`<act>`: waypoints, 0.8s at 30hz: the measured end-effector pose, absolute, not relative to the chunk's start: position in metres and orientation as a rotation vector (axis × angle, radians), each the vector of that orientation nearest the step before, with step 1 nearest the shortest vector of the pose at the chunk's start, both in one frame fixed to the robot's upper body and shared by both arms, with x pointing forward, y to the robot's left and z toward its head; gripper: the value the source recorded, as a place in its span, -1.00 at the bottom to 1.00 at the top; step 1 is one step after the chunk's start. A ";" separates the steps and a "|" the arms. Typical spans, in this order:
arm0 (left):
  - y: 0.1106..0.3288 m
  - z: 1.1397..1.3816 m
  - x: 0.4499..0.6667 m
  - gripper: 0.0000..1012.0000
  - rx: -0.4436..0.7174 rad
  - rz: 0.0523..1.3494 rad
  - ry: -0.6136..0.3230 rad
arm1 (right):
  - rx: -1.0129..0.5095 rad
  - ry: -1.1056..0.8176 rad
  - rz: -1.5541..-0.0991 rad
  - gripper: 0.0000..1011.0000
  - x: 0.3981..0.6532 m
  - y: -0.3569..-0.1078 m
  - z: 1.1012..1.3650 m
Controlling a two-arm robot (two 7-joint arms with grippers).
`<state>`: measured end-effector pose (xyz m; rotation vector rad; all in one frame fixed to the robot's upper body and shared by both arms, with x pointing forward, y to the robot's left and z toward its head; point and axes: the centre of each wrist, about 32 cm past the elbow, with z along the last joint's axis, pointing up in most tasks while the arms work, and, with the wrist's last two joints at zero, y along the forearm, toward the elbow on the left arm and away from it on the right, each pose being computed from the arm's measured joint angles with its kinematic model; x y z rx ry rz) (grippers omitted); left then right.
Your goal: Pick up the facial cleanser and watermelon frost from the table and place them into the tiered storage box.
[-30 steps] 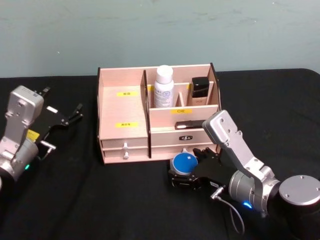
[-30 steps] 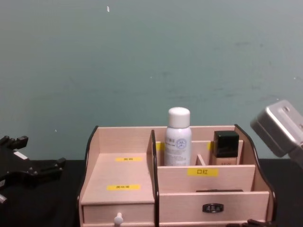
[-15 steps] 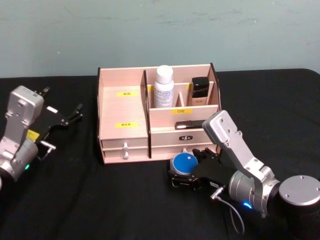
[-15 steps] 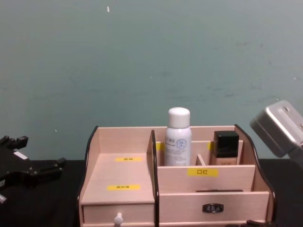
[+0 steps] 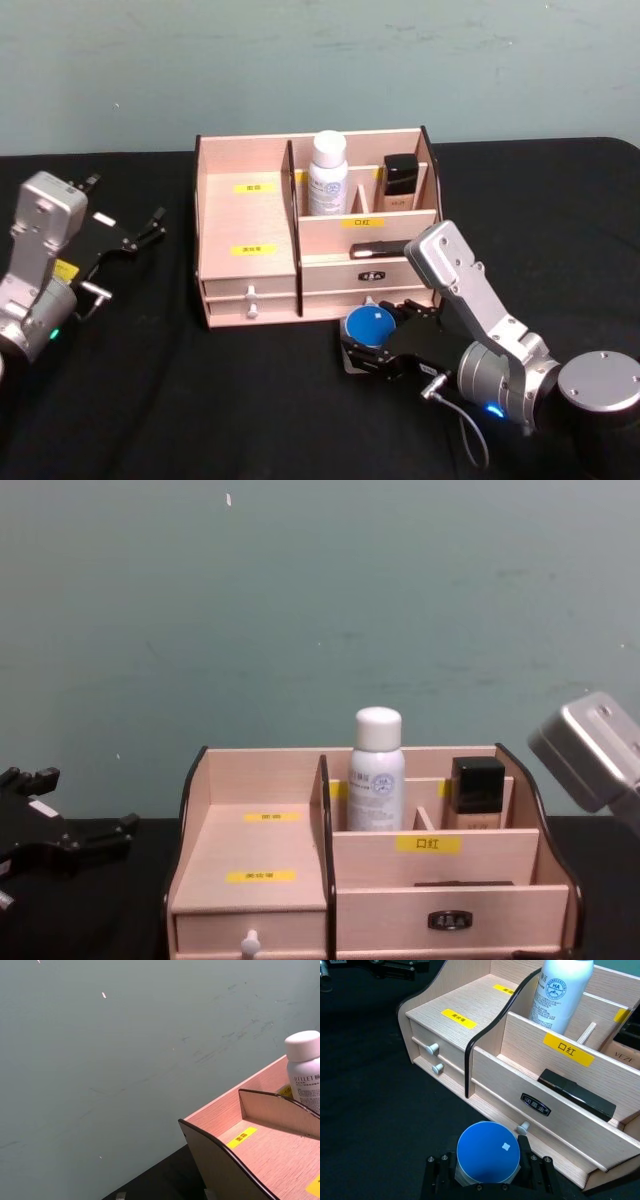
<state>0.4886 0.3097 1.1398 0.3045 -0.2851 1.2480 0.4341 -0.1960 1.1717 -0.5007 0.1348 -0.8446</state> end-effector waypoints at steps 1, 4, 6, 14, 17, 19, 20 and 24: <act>0.310 1.140 0.489 0.99 0.305 1.248 -0.285 | -0.501 0.135 -0.845 0.44 0.434 -0.196 1.172; 0.310 1.140 0.489 1.00 0.304 1.248 -0.285 | -0.501 0.135 -0.845 0.44 0.434 -0.196 1.172; 0.310 1.140 0.489 1.00 0.305 1.248 -0.285 | -0.501 0.135 -0.845 0.44 0.434 -0.196 1.172; 0.310 1.140 0.489 1.00 0.304 1.248 -0.285 | -0.497 0.134 -0.842 0.44 0.433 -0.197 1.171; 0.310 1.140 0.489 1.00 0.304 1.248 -0.285 | -0.490 0.128 -0.834 0.44 0.432 -0.198 1.172; 0.310 1.140 0.489 1.00 0.304 1.248 -0.285 | -0.481 0.118 -0.826 0.44 0.431 -0.199 1.175; 0.310 1.140 0.489 1.00 0.304 1.248 -0.285 | -0.479 0.115 -0.823 0.44 0.431 -0.199 1.177; 0.310 1.140 0.489 1.00 0.304 1.248 -0.285 | -0.457 0.091 -0.802 0.44 0.428 -0.199 1.186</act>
